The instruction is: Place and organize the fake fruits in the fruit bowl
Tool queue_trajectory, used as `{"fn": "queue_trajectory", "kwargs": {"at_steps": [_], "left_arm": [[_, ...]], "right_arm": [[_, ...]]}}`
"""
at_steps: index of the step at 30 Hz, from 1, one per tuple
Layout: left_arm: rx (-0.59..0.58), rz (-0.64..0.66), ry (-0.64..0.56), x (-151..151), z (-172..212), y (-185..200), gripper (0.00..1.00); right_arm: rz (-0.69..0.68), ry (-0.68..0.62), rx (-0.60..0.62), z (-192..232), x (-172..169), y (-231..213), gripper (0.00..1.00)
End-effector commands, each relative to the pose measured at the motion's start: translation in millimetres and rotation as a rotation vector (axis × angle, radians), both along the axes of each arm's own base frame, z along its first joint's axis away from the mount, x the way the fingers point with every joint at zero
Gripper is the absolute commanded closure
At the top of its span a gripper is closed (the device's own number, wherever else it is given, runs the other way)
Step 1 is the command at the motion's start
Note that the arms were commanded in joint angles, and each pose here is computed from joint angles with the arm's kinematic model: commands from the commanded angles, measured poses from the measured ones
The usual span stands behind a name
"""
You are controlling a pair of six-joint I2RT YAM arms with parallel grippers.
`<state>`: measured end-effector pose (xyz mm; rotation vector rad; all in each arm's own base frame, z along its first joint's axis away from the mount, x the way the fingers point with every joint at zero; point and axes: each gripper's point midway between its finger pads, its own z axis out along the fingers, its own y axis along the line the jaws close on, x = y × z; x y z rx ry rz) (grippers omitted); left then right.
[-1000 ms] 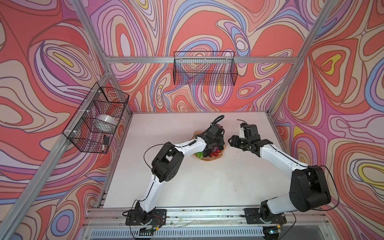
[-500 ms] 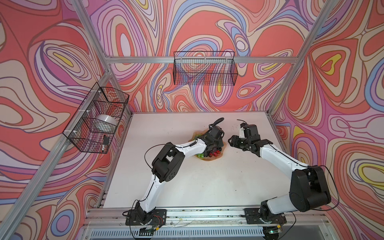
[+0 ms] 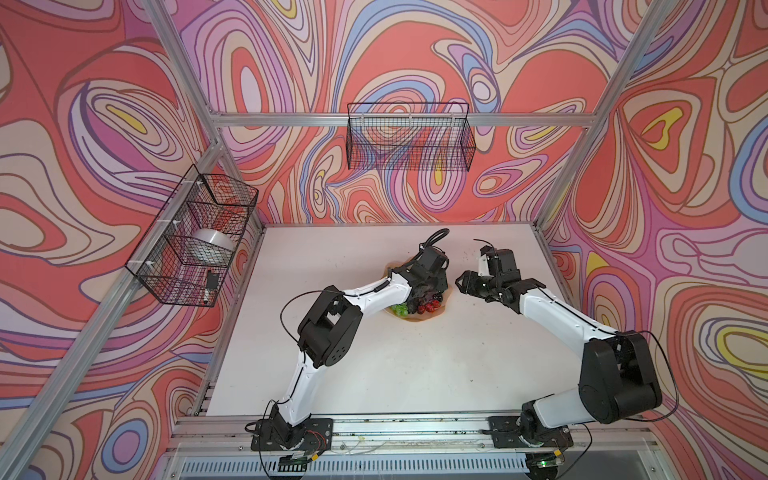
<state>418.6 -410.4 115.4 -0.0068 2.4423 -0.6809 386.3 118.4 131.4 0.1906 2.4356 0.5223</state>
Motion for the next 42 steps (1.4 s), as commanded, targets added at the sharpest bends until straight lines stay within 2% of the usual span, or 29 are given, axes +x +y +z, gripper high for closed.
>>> {"fn": "queue_trajectory", "kwargs": {"at_steps": [1,4,6,9,10,11,15,17,18,20,22,24,25,28,29,32,36,42], "left_arm": [[0.018,-0.065,-0.009,-13,46,2,0.42],[0.047,-0.105,-0.015,-28,65,20,0.31],[0.06,-0.109,-0.032,-34,80,41,0.25],[0.089,-0.112,-0.063,-42,101,83,0.13],[0.095,-0.107,-0.09,-44,111,99,0.07],[0.107,-0.089,-0.115,-45,118,117,0.01],[0.159,0.027,-0.118,-44,126,195,0.0],[0.174,0.087,-0.14,-41,127,233,0.0],[0.187,0.092,-0.179,-39,127,245,0.0],[0.297,0.137,-0.317,-36,133,276,0.0],[0.372,0.177,-0.453,-34,137,300,0.0],[0.424,0.229,-0.544,-34,134,327,0.0],[0.433,0.268,-0.552,-34,128,344,0.0],[0.451,0.418,-0.471,-36,91,396,0.0],[0.462,0.418,-0.473,-35,81,401,0.0],[0.59,0.399,-0.502,-33,47,414,0.0],[0.641,0.389,-0.483,-32,1,425,0.0],[0.543,0.408,-0.528,-25,-20,425,0.01]], "right_arm": [[0.002,-0.047,-0.016,26,1,-3,0.45],[-0.011,-0.078,-0.042,39,1,-8,0.41],[-0.016,-0.093,-0.071,48,0,-13,0.33],[-0.052,-0.125,-0.134,61,1,-26,0.04],[-0.061,-0.143,-0.158,65,2,-30,0.02],[-0.068,-0.161,-0.182,69,4,-34,0.02],[-0.093,-0.263,-0.286,96,15,-48,0.02],[-0.07,-0.4,-0.348,122,22,-51,0.02],[-0.037,-0.467,-0.38,129,23,-49,0.02],[0.036,-0.602,-0.446,141,26,-44,0.02],[0.057,-0.63,-0.502,136,30,-46,0.01],[0.037,-0.585,-0.492,127,35,-55,0.01],[0.011,-0.582,-0.462,125,34,-62,0.02],[-0.095,-0.648,-0.414,108,26,-91,0.02],[-0.126,-0.649,-0.413,99,23,-99,0.01],[-0.181,-0.649,-0.449,60,15,-116,0.02],[-0.211,-0.675,-0.461,23,6,-121,0.02],[-0.221,-0.702,-0.414,1,13,-126,0.02]]}}
